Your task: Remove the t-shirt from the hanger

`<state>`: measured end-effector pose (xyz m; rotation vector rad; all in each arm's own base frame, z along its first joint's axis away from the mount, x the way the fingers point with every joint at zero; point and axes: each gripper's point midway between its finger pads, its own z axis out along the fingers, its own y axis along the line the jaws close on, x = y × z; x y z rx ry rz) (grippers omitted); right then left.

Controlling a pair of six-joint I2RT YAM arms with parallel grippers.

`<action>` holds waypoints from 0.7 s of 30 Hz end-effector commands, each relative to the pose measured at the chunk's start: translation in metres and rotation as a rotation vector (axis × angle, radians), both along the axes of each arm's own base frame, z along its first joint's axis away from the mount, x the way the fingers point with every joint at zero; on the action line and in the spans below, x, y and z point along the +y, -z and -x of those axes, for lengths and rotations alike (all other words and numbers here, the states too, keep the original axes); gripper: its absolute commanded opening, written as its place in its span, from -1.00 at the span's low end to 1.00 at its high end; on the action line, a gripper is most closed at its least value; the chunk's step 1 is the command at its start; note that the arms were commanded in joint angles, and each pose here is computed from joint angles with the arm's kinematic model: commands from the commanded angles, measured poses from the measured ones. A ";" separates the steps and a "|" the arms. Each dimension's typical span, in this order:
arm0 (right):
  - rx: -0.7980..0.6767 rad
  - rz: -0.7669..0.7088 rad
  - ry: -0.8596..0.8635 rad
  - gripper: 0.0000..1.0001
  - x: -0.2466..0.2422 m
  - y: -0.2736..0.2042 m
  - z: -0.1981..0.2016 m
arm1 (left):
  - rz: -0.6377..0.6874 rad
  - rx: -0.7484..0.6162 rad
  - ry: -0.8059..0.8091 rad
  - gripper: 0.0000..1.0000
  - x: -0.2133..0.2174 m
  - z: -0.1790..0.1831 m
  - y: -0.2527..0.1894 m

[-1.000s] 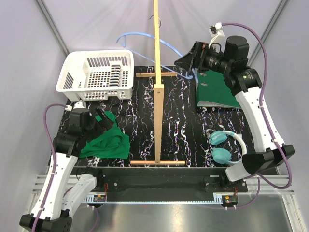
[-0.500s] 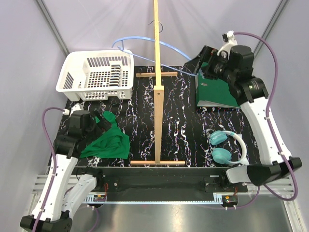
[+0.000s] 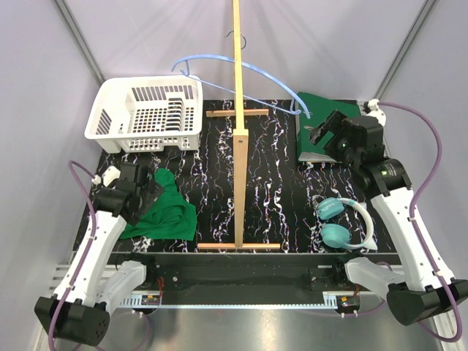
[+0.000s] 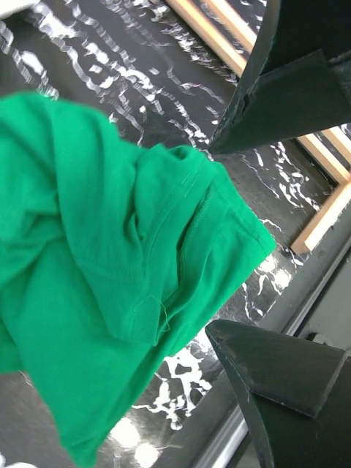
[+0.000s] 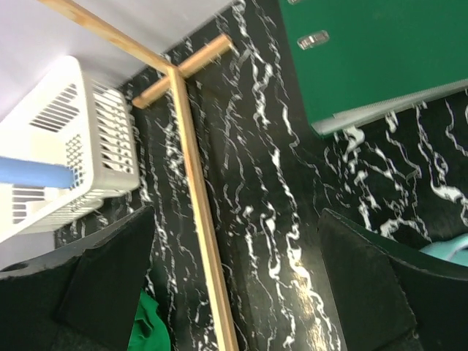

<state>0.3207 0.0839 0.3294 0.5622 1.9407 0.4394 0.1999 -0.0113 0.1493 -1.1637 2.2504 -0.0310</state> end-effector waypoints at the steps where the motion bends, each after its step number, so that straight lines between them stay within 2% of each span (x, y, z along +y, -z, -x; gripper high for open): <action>1: 0.123 -0.018 0.031 0.99 0.000 0.048 0.005 | 0.034 0.062 -0.172 0.98 0.008 0.001 0.023; 5: 0.256 -0.026 -0.081 0.99 0.021 0.079 0.011 | 0.104 0.115 -0.179 0.98 0.004 -0.010 0.045; 6: 0.281 -0.038 -0.194 1.00 0.037 0.085 0.017 | 0.123 0.111 -0.197 0.98 0.006 -0.014 0.049; 9: 0.328 -0.079 -0.303 0.99 0.055 0.100 0.028 | 0.152 0.108 -0.196 0.98 0.004 -0.024 0.055; 11: 0.288 -0.107 -0.369 0.99 0.065 0.097 0.031 | 0.147 0.094 -0.200 0.98 0.006 -0.030 0.058; 17: 0.299 -0.113 -0.502 0.99 0.081 0.100 0.042 | 0.208 0.090 -0.206 0.98 0.006 -0.048 0.083; 21: 0.305 -0.072 -0.556 0.99 0.083 0.103 0.044 | 0.220 0.157 -0.249 0.98 0.014 -0.049 0.108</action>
